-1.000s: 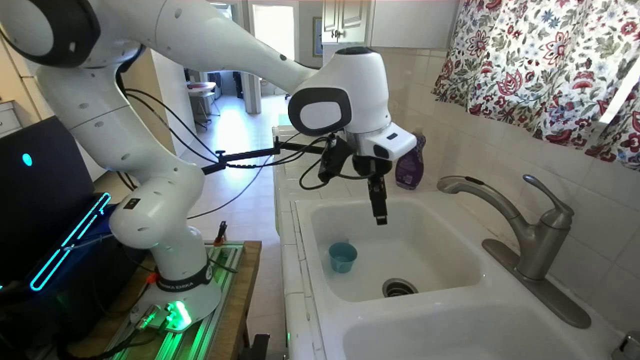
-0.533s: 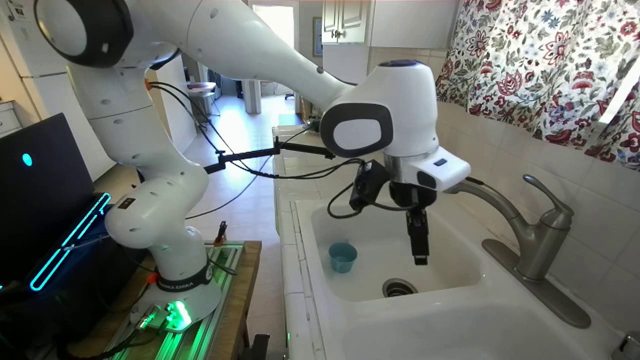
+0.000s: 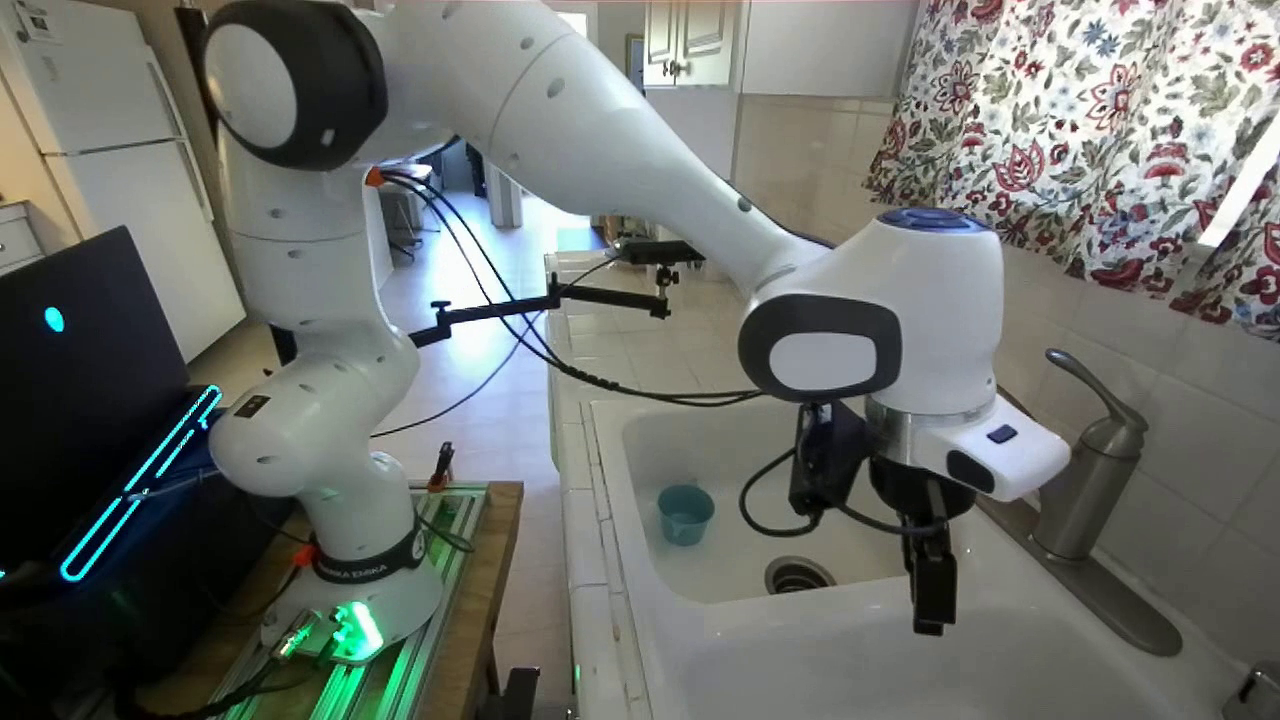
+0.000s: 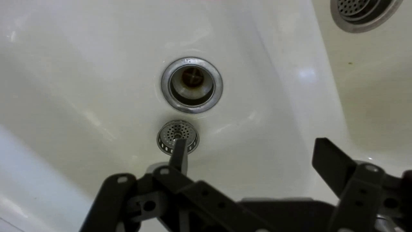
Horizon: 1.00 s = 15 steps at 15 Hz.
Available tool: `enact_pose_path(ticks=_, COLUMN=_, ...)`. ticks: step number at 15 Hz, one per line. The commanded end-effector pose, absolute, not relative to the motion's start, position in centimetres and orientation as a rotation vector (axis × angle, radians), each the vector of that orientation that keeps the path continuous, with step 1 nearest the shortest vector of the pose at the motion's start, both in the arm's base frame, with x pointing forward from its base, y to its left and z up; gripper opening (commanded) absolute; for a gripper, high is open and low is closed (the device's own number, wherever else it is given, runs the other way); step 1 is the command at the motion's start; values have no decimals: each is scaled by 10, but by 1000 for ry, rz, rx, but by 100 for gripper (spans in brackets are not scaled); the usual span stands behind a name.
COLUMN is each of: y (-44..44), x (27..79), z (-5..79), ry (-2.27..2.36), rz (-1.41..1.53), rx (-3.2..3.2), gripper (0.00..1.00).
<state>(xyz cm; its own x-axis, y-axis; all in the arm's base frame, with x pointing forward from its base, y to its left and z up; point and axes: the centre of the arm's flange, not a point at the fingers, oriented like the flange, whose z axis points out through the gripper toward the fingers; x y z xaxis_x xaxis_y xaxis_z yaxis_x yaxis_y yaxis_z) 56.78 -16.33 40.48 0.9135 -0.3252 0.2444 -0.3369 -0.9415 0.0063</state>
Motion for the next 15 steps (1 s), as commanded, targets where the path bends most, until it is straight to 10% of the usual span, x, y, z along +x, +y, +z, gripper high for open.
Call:
enact_pose_path(ticks=1, y=-193, x=614, z=384, ry=-554, rz=368, rx=3017, gripper=100)
enact_pose_path(ticks=15, y=-255, x=630, z=317, ry=-714, rz=324, rx=2917, gripper=100)
